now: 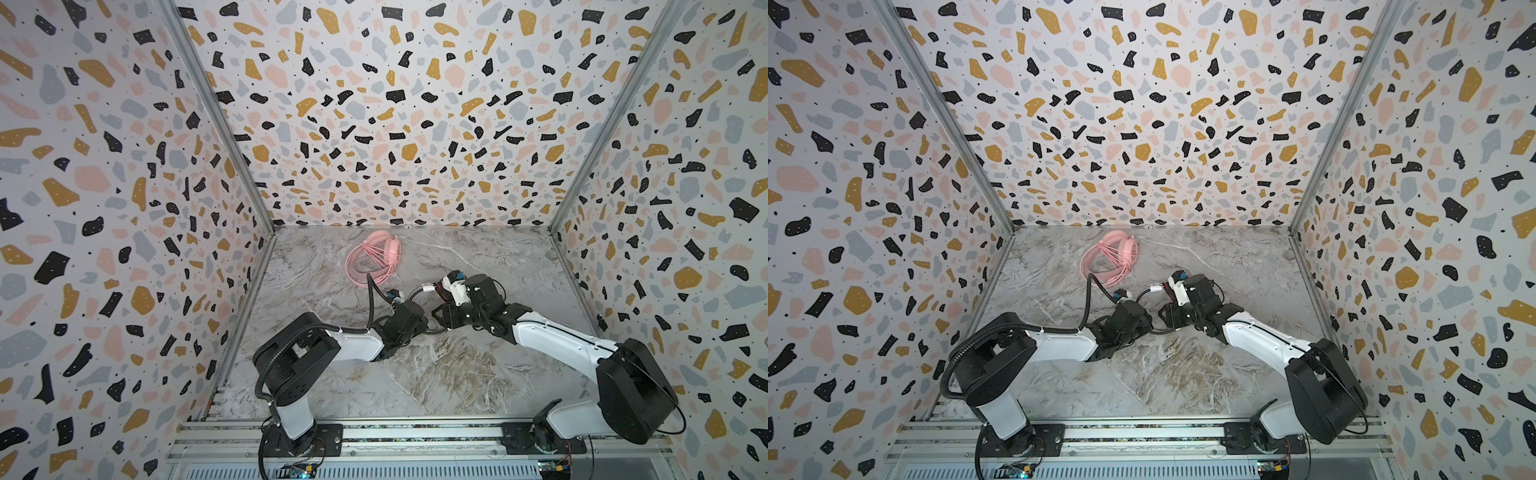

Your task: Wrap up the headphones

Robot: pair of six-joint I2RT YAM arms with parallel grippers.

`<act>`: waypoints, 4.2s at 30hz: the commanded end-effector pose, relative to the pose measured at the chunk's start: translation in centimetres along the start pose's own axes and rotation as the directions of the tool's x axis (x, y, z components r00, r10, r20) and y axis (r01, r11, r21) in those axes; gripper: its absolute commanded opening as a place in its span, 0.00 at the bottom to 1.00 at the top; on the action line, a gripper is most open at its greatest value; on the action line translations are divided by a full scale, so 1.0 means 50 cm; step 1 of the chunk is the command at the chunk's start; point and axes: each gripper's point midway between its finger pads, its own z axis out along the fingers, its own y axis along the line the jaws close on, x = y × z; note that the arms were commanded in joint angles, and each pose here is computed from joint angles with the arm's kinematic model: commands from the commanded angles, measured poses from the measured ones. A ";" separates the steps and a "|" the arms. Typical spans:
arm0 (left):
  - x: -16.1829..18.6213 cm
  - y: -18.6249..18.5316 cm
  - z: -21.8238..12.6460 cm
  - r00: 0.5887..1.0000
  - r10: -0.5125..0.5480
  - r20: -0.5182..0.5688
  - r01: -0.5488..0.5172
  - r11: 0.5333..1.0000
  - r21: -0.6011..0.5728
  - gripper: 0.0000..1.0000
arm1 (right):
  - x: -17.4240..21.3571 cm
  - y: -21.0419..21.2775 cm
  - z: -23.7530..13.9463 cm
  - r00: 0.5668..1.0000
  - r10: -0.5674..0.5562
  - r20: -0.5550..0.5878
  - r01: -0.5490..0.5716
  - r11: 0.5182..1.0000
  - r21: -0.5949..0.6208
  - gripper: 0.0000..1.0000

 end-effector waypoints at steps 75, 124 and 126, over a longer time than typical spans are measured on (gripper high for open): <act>-0.369 0.160 -0.595 0.510 0.431 0.744 -0.061 0.881 -0.469 1.00 | -0.018 -0.370 -0.416 0.737 -0.287 0.612 -0.399 0.546 0.737 0.65; -0.433 0.476 -0.499 0.462 0.577 0.673 0.048 0.742 -0.669 1.00 | -0.034 -0.407 -0.234 0.701 -0.474 0.533 -0.022 0.733 0.680 0.99; -0.437 0.450 -0.446 0.462 0.634 0.621 -0.101 0.733 -0.673 1.00 | -0.035 -0.409 -0.235 0.703 -0.470 0.534 -0.028 0.732 0.681 0.99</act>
